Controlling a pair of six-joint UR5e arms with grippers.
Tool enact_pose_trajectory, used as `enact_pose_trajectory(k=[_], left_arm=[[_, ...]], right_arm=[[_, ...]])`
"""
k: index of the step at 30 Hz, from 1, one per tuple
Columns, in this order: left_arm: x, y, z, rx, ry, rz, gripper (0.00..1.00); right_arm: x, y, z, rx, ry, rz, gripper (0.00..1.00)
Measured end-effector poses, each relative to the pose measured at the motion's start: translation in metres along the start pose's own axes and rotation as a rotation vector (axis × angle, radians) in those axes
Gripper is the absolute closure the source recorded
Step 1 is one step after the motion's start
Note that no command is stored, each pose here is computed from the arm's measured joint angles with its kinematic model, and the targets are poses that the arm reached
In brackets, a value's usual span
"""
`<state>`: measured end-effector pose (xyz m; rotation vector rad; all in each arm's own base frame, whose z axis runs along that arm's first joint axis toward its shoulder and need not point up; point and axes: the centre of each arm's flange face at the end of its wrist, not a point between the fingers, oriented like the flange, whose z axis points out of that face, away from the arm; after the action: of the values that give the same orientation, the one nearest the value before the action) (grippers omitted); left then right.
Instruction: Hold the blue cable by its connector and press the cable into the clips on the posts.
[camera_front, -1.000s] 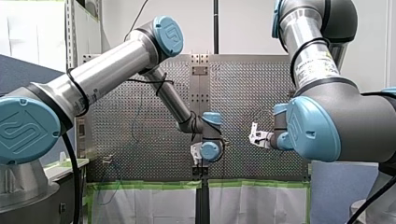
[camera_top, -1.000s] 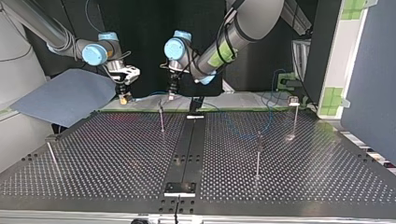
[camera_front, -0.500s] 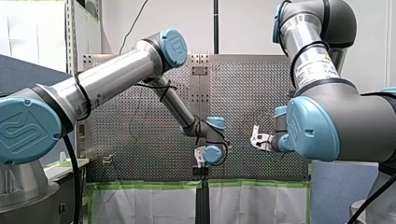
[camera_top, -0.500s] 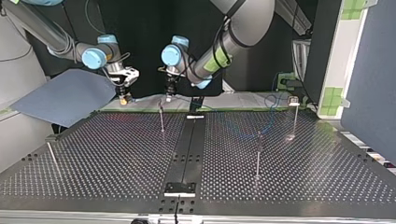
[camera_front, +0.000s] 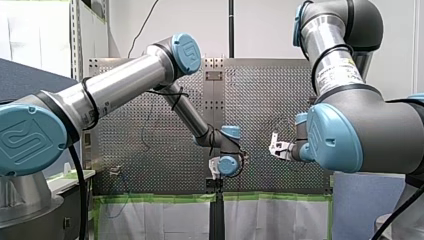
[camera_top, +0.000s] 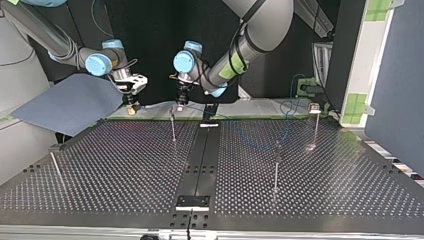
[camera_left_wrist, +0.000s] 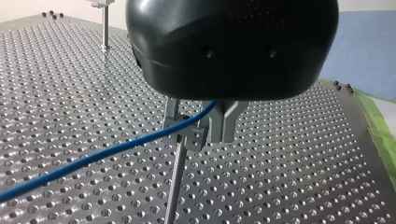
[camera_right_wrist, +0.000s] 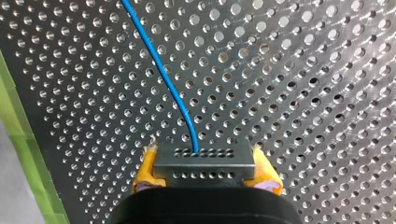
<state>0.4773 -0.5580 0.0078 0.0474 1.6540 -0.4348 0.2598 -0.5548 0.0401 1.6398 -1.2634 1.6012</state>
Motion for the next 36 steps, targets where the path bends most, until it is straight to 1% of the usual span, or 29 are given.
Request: enact_pose_trajectory(k=[5, 14, 20, 25, 28, 31, 36], left_arm=[[0.000, -0.002, -0.001, 0.002, -0.002, 0.011, 1.00], [-0.004, 0.002, 0.001, -0.008, 0.003, 0.010, 1.00], [-0.015, 0.000, 0.002, -0.007, 0.002, 0.007, 1.00], [-0.027, -0.004, 0.003, -0.002, -0.011, 0.000, 1.00], [-0.030, -0.005, 0.004, 0.002, -0.016, -0.007, 1.00], [-0.030, -0.004, 0.006, 0.004, -0.022, -0.020, 1.00], [-0.034, 0.001, 0.012, 0.003, -0.043, -0.044, 1.00]], right_arm=[[0.002, 0.000, 0.002, 0.006, 0.003, -0.003, 1.00], [0.004, -0.001, 0.004, 0.010, 0.006, -0.006, 1.00], [0.004, -0.003, 0.005, 0.013, 0.006, -0.007, 1.00], [0.006, -0.003, 0.006, 0.015, 0.008, -0.009, 1.00], [0.006, -0.003, 0.007, 0.015, 0.009, -0.010, 1.00], [0.007, -0.002, 0.007, 0.014, 0.009, -0.010, 1.00], [0.007, -0.002, 0.007, 0.013, 0.010, -0.010, 1.00]])
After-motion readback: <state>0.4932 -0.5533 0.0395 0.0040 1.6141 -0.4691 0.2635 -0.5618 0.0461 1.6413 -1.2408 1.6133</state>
